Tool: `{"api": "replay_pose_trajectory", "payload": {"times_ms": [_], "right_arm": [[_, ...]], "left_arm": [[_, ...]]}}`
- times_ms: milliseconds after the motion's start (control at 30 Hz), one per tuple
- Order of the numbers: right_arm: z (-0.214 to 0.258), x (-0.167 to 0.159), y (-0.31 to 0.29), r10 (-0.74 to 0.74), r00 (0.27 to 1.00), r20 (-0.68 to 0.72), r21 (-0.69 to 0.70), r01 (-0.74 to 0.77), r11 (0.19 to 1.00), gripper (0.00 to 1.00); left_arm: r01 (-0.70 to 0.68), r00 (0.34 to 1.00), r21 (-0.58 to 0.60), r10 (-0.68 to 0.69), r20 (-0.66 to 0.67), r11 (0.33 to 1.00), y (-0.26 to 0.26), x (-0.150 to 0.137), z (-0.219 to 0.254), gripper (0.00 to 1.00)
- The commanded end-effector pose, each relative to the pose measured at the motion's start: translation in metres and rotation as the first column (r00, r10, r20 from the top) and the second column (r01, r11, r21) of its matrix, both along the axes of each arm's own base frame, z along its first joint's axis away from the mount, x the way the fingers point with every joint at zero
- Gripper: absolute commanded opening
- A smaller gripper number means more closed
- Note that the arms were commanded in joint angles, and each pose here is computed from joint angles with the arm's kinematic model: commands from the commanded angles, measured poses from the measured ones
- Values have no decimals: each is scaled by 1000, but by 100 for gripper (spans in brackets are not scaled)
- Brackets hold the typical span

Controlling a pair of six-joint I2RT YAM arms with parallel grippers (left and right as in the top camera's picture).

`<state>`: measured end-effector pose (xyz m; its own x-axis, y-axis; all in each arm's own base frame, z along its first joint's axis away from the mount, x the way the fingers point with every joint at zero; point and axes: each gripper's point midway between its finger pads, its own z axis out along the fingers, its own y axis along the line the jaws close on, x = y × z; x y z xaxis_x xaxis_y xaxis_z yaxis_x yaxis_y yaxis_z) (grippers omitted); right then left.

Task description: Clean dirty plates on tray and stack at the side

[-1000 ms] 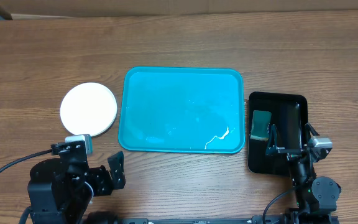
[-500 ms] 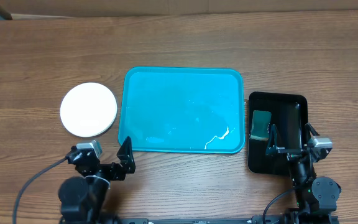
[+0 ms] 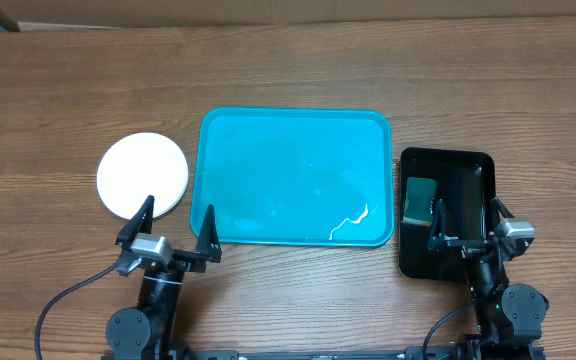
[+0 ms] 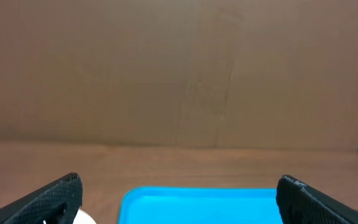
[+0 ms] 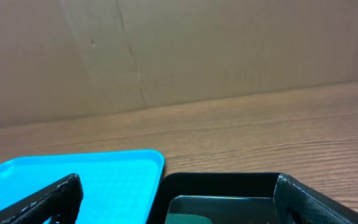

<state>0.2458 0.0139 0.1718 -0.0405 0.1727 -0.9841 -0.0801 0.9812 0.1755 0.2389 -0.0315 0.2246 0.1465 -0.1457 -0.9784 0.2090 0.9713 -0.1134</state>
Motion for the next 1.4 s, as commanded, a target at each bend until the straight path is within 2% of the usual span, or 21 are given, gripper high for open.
{"api": "replay_pose_trajectory", "payload": {"times_ms": [0,133,1367], "right_arm": [[-1,0,0,-3,1000,6,1,3,1000,100],[-1,0,0,-2,1000,6,1,2,1000,100],[-1,0,0,-2,1000,6,1,2,1000,100]], "left_arm": [[4,999,132,0,-34,991,-3,2,-22,100],[18,979,122,7,-205,992,-2,4,-63,100],[14,979,120,11,-205,993,-1,4,-63,100]]}}
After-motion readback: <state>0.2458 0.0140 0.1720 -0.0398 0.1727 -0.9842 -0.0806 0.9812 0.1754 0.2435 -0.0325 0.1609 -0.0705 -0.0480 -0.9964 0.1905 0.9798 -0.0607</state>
